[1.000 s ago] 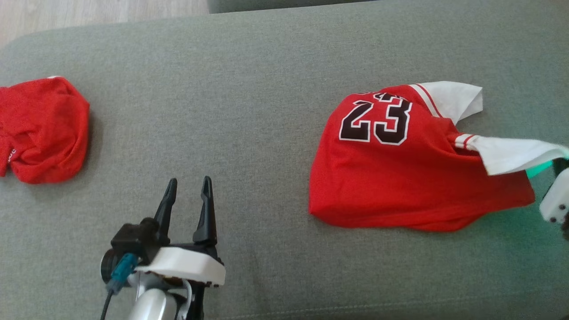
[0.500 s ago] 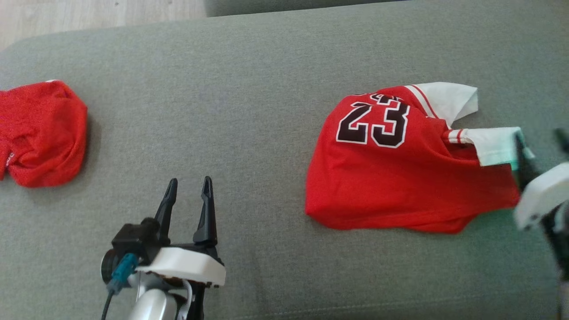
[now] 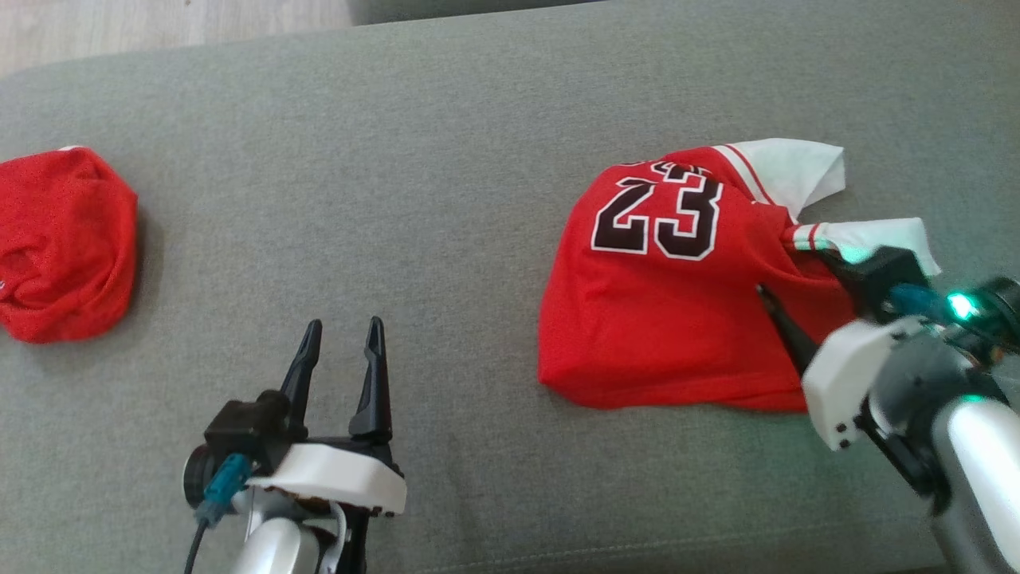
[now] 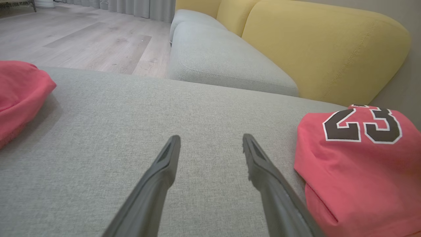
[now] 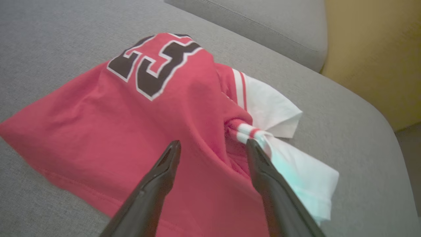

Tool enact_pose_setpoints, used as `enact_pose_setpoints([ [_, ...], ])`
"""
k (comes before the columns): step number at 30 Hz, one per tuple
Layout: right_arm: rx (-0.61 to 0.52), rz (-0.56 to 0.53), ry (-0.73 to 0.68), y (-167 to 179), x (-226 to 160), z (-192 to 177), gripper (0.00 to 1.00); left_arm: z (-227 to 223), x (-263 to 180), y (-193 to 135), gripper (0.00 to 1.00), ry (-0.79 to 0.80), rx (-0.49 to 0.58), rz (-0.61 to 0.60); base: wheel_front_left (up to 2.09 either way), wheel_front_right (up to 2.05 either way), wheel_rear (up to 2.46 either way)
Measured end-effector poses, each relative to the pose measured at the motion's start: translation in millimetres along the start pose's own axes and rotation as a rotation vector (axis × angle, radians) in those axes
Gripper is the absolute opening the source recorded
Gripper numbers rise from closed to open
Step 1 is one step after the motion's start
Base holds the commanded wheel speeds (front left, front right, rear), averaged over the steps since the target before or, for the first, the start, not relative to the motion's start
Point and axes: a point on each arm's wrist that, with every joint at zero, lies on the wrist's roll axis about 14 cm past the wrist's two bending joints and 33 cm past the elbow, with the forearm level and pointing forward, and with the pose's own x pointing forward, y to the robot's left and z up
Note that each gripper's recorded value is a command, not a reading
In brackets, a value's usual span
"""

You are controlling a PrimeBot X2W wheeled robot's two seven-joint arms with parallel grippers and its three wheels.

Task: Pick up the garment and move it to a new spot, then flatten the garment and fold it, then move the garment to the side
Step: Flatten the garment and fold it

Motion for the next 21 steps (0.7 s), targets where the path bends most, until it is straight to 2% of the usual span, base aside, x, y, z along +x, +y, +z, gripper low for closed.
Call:
enact_pose_setpoints([
  [5, -0.088, 0.057, 0.016, 13.2, 14.3, 6.3, 1.00, -0.9, -1.7, 4.9, 1.00, 0.003, 0.001, 0.015, 0.00, 0.00, 0.00],
  [7, -0.104, 0.079, 0.040, 18.4, 17.7, 2.0, 0.44, -0.7, -2.9, 7.1, 1.00, 0.003, 0.002, 0.023, 0.00, 0.00, 0.00],
  [8, -0.107, 0.086, 0.055, 19.9, 18.7, -1.4, 0.30, -0.6, -3.4, 8.2, 1.00, 0.003, 0.002, 0.026, 0.00, 0.00, 0.00],
  [9, -0.111, 0.090, 0.069, 20.7, 19.6, -4.8, 0.21, -0.5, -3.8, 9.0, 1.00, 0.003, 0.003, 0.029, 0.00, 0.00, 0.00],
  [11, -0.123, 0.093, 0.099, 20.8, 21.0, -11.2, 0.10, -0.3, -4.5, 10.3, 1.00, 0.002, 0.003, 0.033, 0.00, 0.00, 0.00],
  [12, -0.128, 0.093, 0.104, 21.1, 21.7, -12.3, 0.00, -0.2, -4.9, 10.8, 1.00, 0.002, 0.003, 0.035, 0.00, 0.00, 0.00],
  [16, -0.111, 0.106, 0.086, 25.5, 22.7, -3.8, 0.00, 2.1, -6.8, 12.6, 1.00, -0.004, 0.005, 0.042, 0.00, 0.00, 0.00],
  [18, -0.028, 0.151, 0.038, 39.2, 21.8, 11.6, 0.00, 3.5, -7.6, 13.1, 1.00, -0.008, 0.006, 0.044, 0.00, 0.00, 0.00],
  [21, 0.164, 0.286, -0.041, 76.5, 15.7, 44.4, 0.00, 4.9, -8.5, 13.5, 1.00, -0.013, 0.007, 0.045, 0.00, 0.00, 0.00],
])
